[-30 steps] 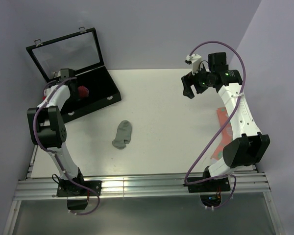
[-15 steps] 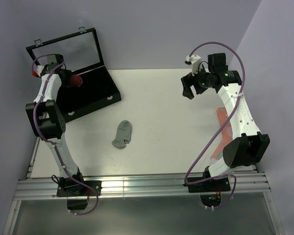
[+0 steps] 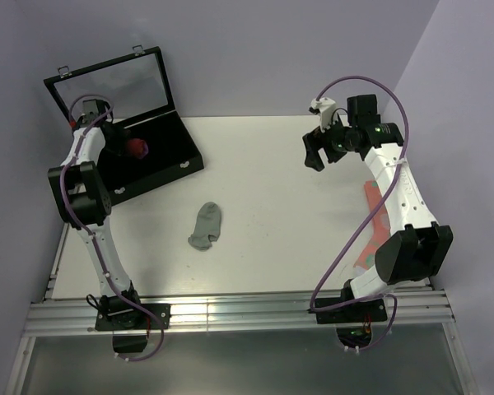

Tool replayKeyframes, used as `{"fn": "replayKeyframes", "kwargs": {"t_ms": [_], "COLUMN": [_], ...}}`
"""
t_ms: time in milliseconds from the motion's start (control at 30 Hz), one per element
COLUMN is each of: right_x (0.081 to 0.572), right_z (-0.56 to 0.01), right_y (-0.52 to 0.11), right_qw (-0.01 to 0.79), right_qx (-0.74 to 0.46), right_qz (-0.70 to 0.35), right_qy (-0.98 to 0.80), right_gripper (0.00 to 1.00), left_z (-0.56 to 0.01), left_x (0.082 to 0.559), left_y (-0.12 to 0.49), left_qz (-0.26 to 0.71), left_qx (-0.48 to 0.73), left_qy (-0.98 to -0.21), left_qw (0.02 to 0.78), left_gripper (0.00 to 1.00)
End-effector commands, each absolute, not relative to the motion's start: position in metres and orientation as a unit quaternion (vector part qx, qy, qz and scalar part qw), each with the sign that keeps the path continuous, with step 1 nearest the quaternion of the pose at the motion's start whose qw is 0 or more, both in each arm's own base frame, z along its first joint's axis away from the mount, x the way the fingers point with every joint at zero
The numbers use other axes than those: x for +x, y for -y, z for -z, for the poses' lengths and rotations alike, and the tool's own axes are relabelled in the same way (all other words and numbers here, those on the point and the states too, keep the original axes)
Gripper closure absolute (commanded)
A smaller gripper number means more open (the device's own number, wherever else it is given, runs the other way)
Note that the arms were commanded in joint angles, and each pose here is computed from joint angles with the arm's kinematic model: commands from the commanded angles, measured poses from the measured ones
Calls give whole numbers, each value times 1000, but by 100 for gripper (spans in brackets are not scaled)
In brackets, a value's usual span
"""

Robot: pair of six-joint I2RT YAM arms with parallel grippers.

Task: Roll the socks
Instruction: Place the sock in the storage box.

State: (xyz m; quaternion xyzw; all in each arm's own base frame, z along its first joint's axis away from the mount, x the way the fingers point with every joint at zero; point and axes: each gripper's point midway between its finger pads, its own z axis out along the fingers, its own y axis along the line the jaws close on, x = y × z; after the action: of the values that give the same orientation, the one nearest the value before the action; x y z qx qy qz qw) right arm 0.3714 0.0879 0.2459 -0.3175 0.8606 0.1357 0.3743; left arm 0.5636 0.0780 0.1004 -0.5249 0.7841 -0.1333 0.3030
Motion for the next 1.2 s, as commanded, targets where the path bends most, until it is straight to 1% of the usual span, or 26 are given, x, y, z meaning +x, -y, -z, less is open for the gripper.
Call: {"fn": "replayKeyframes", "kwargs": {"t_ms": [0, 200, 367, 467, 667, 1167], "right_x": [370, 369, 368, 366, 364, 360], "right_z": [-261, -260, -256, -253, -248, -239], "right_y": [-88, -90, -90, -89, -90, -89], "right_qw": [405, 402, 398, 396, 391, 381], "right_qx": [-322, -325, -327, -328, -331, -336], "right_qz": [-132, -136, -139, -137, -138, -140], "right_qy": [-846, -845, -846, -847, -847, -850], "right_gripper": [11, 11, 11, 11, 11, 11], "left_z": [-108, -87, -74, -61, -58, -38], "left_x": [566, 551, 552, 543, 529, 486], "left_y": [-69, -62, -63, -65, -79, -100], "left_qz": [160, 167, 181, 163, 127, 38], "left_qx": [-509, -536, -555, -570, -603, -635], "left_qy": [-787, -779, -769, -769, -751, -749], "left_qw": [309, 279, 261, 241, 237, 184], "left_gripper": [100, 100, 100, 99, 100, 100]}}
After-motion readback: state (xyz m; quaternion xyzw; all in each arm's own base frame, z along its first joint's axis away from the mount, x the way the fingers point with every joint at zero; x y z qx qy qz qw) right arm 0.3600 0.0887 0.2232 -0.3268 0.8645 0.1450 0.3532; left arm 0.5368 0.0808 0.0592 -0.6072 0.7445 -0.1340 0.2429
